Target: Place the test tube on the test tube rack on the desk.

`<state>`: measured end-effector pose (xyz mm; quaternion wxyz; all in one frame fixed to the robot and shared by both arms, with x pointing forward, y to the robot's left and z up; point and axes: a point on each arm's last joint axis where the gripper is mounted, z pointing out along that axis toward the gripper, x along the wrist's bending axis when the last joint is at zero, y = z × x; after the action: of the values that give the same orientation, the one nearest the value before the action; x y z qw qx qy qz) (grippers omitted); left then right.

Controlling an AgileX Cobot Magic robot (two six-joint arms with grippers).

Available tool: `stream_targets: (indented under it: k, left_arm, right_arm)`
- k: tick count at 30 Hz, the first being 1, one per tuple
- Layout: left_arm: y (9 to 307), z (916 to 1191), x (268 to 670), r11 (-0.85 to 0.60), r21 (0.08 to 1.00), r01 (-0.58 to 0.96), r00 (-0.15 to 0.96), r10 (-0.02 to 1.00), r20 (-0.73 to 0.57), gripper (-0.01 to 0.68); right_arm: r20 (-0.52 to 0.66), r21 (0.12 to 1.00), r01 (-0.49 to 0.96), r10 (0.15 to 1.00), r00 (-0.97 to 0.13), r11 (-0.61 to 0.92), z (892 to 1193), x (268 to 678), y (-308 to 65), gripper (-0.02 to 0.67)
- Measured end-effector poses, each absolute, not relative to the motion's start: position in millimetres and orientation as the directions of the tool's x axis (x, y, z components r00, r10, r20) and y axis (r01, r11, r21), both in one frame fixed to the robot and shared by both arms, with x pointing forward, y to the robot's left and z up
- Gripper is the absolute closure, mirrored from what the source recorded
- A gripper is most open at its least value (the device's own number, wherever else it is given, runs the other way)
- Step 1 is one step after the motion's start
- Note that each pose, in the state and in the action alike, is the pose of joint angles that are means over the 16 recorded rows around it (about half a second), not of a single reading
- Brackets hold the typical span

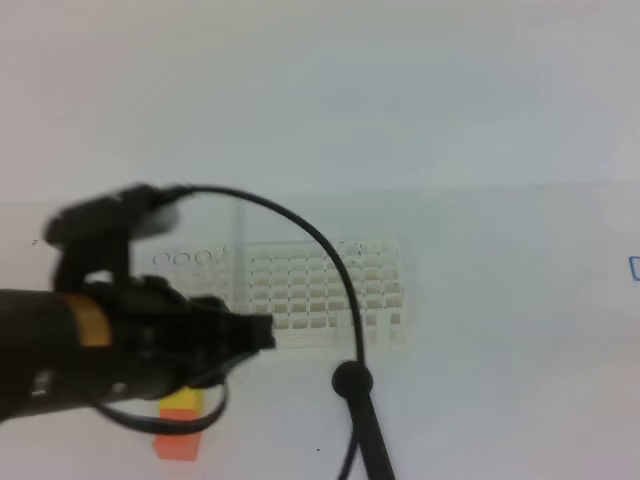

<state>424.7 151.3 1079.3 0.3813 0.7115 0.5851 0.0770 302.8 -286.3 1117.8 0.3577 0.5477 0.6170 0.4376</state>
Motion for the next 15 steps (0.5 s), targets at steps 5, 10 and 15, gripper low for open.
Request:
stream_targets:
  k: [5,10,15]
  left_arm:
    - [172,1122,403,0.047,0.788,0.614,0.390,0.850,-0.355,0.611]
    - [187,1151,387,0.087,0.896,0.435,0.478,0.821,-0.312,0.618]
    - [192,1157,381,0.085,0.954,0.287,0.542,0.807,-0.235,0.611]
  right_arm:
    - [0.067,0.954,0.298,0.957,-0.281,0.021,1125,308,-273,0.650]
    - [0.076,0.972,0.233,0.882,-0.466,0.039,1133,317,-256,0.650]
    - [0.060,0.985,0.164,0.781,-0.622,0.055,1143,329,-240,0.650]
